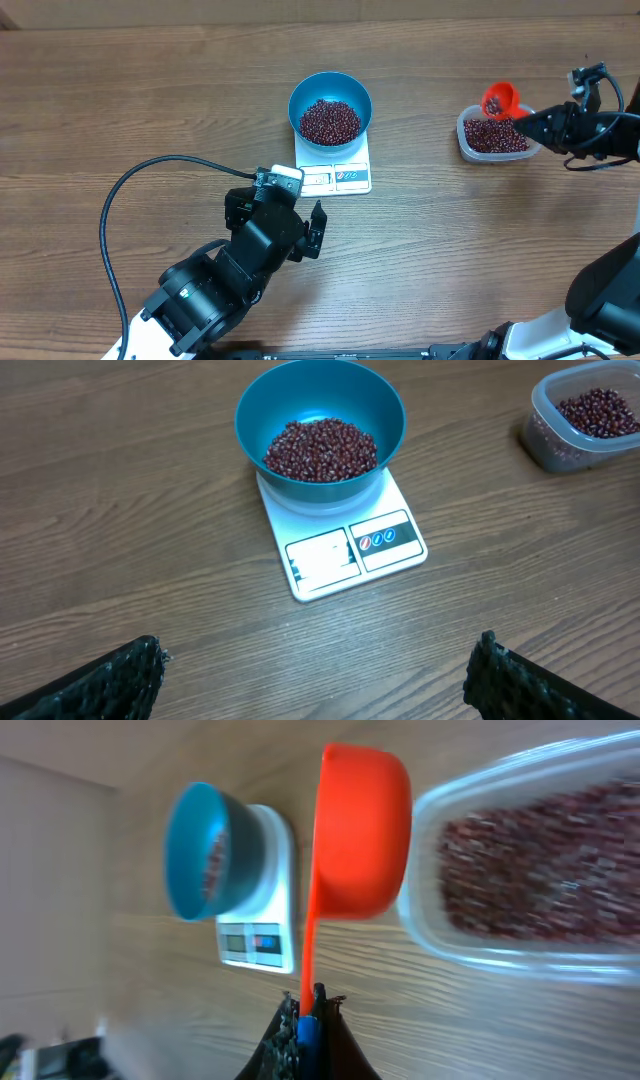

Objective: Scoop item into bowl and weigh 150g on scale

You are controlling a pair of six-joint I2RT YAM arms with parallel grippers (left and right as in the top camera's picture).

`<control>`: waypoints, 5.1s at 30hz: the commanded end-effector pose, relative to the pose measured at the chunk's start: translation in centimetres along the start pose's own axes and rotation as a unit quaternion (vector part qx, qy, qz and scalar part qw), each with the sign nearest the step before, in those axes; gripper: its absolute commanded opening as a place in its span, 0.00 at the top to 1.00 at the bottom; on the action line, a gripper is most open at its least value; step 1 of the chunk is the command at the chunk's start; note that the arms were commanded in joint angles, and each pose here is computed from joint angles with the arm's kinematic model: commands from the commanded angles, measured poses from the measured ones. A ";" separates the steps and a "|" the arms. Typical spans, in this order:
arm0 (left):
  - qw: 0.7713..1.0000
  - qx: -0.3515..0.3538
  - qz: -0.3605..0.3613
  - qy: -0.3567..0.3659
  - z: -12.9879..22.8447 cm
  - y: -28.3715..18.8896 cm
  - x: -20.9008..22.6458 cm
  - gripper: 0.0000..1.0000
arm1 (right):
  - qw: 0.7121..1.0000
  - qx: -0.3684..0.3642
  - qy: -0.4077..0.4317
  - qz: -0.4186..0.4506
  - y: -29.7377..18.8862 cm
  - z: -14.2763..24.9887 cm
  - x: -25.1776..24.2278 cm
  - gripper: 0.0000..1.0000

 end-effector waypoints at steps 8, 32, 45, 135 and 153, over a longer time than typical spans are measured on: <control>1.000 0.003 -0.002 -0.008 0.2 0.2 0.1 0.00 | 0.984 -0.024 -0.045 0.171 -2.1 -1.0 -3.5 0.96; 1.000 0.003 -0.002 -0.008 0.2 0.2 0.1 0.00 | 0.900 -0.001 -0.139 0.412 0.0 -1.4 -3.5 0.96; 1.000 0.003 -0.002 -0.008 0.2 0.2 0.1 0.00 | 0.896 -0.011 -0.144 0.421 -0.1 -1.9 -3.4 0.96; 1.000 0.003 -0.002 -0.008 0.2 0.2 0.1 0.00 | 0.949 0.029 -0.014 0.313 -1.5 2.4 -0.5 0.00; 1.000 0.003 -0.002 -0.008 0.2 0.2 0.1 0.00 | 0.950 0.028 -0.015 0.312 -1.5 2.4 -0.5 0.00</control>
Point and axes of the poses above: each gripper's point midway between its finger pads, its own y axis out along the fingers, its own x axis along the line the jaws close on, z = x × y, the point moved 2 cm from there along -y, back along the fingers, and after that the axes turned 12 degrees about y, right-handed, at the moved point
